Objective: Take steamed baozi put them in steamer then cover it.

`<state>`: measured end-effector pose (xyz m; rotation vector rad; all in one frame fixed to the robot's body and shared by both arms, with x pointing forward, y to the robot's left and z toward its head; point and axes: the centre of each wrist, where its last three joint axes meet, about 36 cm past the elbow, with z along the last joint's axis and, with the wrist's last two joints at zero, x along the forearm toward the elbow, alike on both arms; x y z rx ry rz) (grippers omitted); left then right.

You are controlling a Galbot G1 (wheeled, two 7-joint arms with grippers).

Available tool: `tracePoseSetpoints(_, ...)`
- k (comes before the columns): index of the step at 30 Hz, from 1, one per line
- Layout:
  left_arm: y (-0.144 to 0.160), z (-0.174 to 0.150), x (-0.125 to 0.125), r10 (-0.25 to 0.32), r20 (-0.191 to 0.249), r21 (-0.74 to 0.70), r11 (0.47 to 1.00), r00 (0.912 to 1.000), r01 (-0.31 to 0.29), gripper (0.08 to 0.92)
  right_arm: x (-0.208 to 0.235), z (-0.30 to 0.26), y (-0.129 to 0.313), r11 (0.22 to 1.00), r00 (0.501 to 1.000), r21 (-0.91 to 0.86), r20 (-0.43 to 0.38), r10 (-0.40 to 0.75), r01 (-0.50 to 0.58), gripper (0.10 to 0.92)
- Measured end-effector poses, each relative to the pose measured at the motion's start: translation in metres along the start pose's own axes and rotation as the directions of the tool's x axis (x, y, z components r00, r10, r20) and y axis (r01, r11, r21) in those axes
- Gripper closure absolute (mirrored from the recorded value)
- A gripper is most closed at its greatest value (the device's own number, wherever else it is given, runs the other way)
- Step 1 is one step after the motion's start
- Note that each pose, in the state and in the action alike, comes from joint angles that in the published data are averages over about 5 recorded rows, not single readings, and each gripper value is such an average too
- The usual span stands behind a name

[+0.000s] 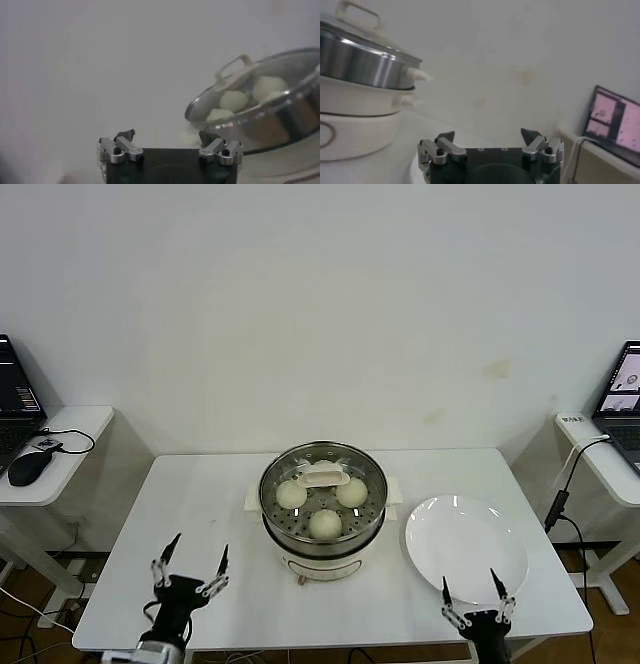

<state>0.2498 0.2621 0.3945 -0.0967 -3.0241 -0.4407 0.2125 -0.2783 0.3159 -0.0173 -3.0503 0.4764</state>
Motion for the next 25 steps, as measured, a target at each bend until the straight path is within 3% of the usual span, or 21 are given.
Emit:
tracePoseSetpoints(10, 0.012, 0.035, 0.019, -0.042, -0.055, 0.183, 0.982, 0.9976, 0.051, 0.177, 0.015, -0.007, 0.001, 0.996, 0.997, -0.056, -0.033, -0.07, 0.068, 0.2)
tracePoseSetpoints(25, 0.011, 0.056, 0.034, -0.037, -0.094, 0.243, 0.968, 0.9948, 0.059, 0.177, 0.024, -0.013, 0.004, 0.991, 0.993, -0.084, -0.042, -0.109, 0.106, 0.2)
